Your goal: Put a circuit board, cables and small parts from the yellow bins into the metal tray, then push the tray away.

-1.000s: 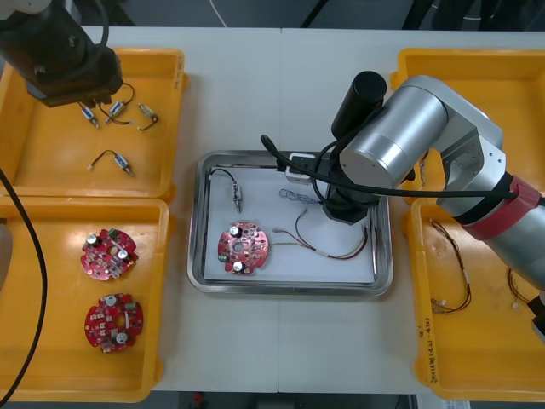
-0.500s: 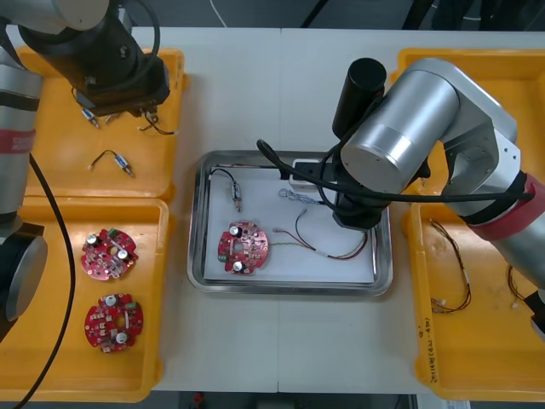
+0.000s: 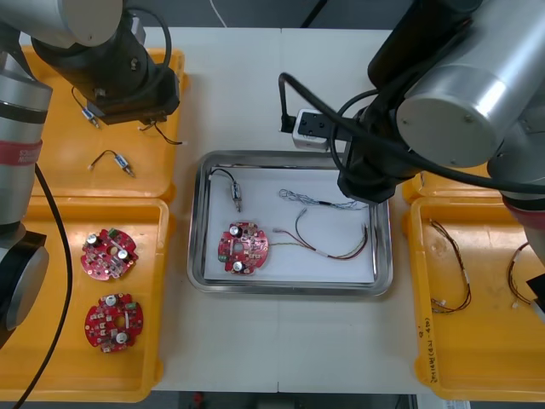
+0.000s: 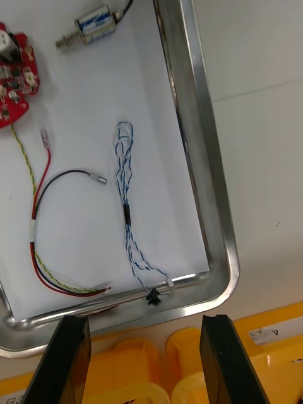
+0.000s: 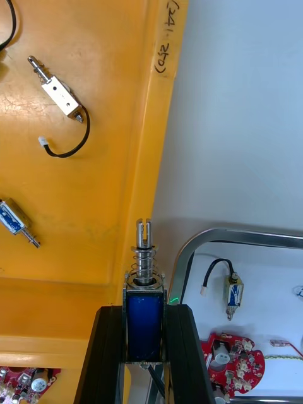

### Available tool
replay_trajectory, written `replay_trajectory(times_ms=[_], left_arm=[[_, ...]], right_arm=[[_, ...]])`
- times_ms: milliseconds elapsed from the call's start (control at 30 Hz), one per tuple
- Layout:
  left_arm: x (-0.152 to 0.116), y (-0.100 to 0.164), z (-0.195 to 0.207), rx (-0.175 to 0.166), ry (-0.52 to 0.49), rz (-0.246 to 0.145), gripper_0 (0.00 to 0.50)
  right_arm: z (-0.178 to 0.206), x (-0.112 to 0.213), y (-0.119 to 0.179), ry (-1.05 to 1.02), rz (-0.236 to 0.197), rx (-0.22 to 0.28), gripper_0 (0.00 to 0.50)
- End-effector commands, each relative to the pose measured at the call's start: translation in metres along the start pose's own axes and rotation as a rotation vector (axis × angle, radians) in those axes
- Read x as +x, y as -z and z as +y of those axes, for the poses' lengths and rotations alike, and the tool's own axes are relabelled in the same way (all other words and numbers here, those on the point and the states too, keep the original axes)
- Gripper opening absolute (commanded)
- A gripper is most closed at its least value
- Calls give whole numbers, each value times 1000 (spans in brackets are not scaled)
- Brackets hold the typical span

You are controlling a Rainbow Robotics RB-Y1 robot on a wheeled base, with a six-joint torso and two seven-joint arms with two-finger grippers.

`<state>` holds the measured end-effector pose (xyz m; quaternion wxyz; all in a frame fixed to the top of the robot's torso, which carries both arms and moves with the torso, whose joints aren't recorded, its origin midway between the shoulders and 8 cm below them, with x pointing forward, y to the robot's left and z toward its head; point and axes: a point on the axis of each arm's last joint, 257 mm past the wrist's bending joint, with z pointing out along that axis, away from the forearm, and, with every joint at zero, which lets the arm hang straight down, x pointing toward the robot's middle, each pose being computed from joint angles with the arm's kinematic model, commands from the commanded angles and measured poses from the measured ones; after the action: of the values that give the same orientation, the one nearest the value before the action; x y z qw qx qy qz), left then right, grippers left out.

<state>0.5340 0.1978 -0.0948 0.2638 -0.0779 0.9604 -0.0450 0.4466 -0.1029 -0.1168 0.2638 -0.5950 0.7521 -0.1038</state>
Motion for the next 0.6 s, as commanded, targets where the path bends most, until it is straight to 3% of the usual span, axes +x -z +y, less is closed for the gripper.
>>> replay_trajectory(times_ms=[33, 400, 600], left_arm=[[12, 3, -23, 25, 51, 0, 1], [28, -1, -59, 76, 24, 12, 0], [39, -8, -95, 123, 54, -1, 2]], right_arm=[[-16, 10, 31, -104, -64, 28, 500], [-26, 95, 74, -529, -67, 58, 500], [-27, 143, 92, -758, -45, 117, 500]])
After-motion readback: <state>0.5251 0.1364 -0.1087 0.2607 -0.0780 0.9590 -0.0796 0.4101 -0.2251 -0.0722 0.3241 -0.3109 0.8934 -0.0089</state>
